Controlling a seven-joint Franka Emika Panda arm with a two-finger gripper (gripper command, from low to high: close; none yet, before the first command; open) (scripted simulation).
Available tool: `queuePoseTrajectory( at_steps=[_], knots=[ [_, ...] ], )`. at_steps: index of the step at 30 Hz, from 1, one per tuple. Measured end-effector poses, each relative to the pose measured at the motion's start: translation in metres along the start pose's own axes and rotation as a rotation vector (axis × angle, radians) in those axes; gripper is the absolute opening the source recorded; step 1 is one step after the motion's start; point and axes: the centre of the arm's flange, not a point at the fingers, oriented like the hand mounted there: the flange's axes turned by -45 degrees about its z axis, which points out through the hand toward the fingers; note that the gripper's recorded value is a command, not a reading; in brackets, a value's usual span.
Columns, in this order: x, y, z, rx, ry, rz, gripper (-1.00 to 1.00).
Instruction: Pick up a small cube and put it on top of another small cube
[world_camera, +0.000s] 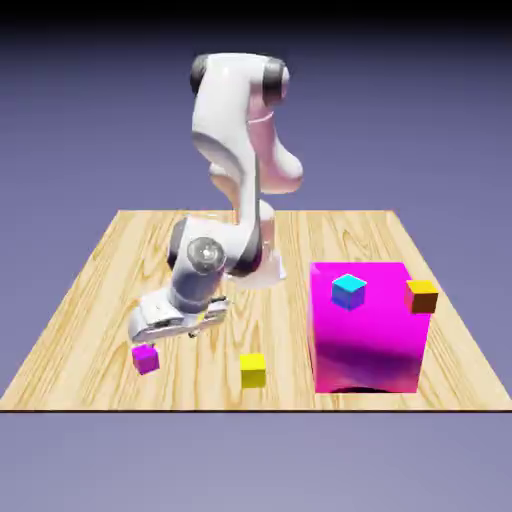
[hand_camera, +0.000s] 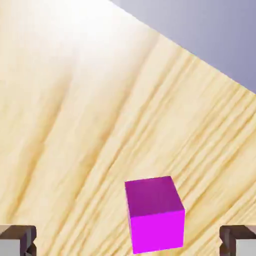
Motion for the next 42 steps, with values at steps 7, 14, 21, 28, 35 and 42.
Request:
queuePoseTrajectory(
  at_steps=[7,14,21,28,35,42],
  knots=[
    [0.008,0.016,0.084,0.031,-0.156,-0.061,0.0],
    [0.005,0.017,0.043,0.034,-0.155,-0.061,-1.0],
    [0.072,-0.046,-0.126,-0.112,0.018,-0.185,-1.0],
    [0.105,-0.205,-0.28,-0.344,0.091,-0.499,-1.0],
    [0.074,-0.434,-0.375,-0.692,0.046,-0.919,-1.0],
    [0.074,-0.508,-0.339,-0.894,-0.083,-1.117,-1.0]
  ],
)
